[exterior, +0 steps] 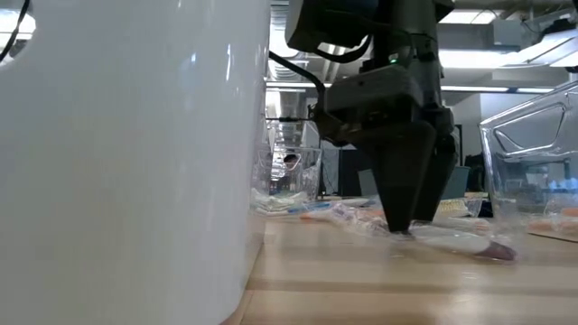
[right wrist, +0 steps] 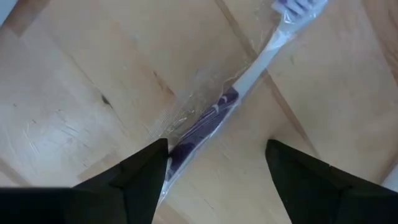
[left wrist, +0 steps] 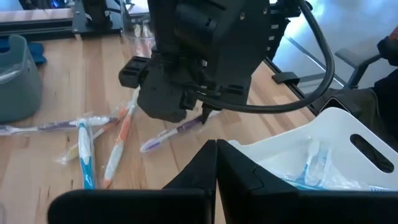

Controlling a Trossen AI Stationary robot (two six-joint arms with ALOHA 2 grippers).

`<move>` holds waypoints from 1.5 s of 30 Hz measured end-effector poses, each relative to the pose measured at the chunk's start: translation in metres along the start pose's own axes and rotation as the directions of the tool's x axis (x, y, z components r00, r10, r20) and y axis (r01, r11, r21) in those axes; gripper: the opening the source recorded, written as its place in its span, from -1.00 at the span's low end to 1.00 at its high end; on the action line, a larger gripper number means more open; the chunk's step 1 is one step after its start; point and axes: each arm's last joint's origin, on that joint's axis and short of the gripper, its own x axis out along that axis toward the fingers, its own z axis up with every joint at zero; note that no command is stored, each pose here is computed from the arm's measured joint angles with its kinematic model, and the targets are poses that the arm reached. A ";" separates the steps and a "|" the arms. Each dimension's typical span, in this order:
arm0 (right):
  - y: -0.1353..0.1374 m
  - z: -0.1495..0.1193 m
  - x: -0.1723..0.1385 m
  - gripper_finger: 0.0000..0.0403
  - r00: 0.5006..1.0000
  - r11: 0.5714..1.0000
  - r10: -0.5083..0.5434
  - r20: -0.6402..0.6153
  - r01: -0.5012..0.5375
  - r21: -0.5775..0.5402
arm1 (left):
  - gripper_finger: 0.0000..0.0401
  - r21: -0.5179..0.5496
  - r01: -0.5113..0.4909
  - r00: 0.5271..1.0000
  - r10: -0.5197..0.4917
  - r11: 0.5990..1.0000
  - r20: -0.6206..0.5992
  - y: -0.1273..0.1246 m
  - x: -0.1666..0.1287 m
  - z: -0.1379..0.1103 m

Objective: Pick & Place Toothbrushes
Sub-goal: Put the purple toothbrush into the green bin

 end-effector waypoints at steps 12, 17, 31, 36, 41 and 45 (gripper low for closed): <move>-0.002 0.000 0.002 -0.07 0.999 0.999 -0.030 0.020 0.029 0.039 | -0.99 0.001 0.000 1.000 0.000 1.000 0.003 0.000 0.000 0.000; -0.003 0.000 0.002 -0.74 0.999 0.999 -0.044 0.030 0.043 0.029 | -0.99 0.001 0.000 1.000 0.000 1.000 0.004 0.000 0.000 0.000; -0.006 -0.003 -0.037 -0.97 0.993 0.997 -0.003 0.117 0.012 -0.070 | -0.99 0.002 0.000 1.000 0.000 1.000 0.004 0.000 0.000 0.000; -0.012 -0.001 -0.062 -0.98 0.984 0.996 0.039 0.172 -0.026 -0.082 | -0.99 0.002 0.000 1.000 0.000 1.000 0.004 0.000 0.000 0.000; -0.019 -0.003 -0.090 -0.98 0.968 0.993 0.085 0.235 -0.064 -0.097 | -0.99 0.002 0.000 1.000 0.000 1.000 0.004 0.000 0.000 0.000; -0.027 -0.005 -0.115 -0.98 0.946 0.992 0.113 0.302 -0.090 -0.092 | -0.99 0.002 0.000 1.000 0.000 1.000 0.004 0.000 0.000 0.000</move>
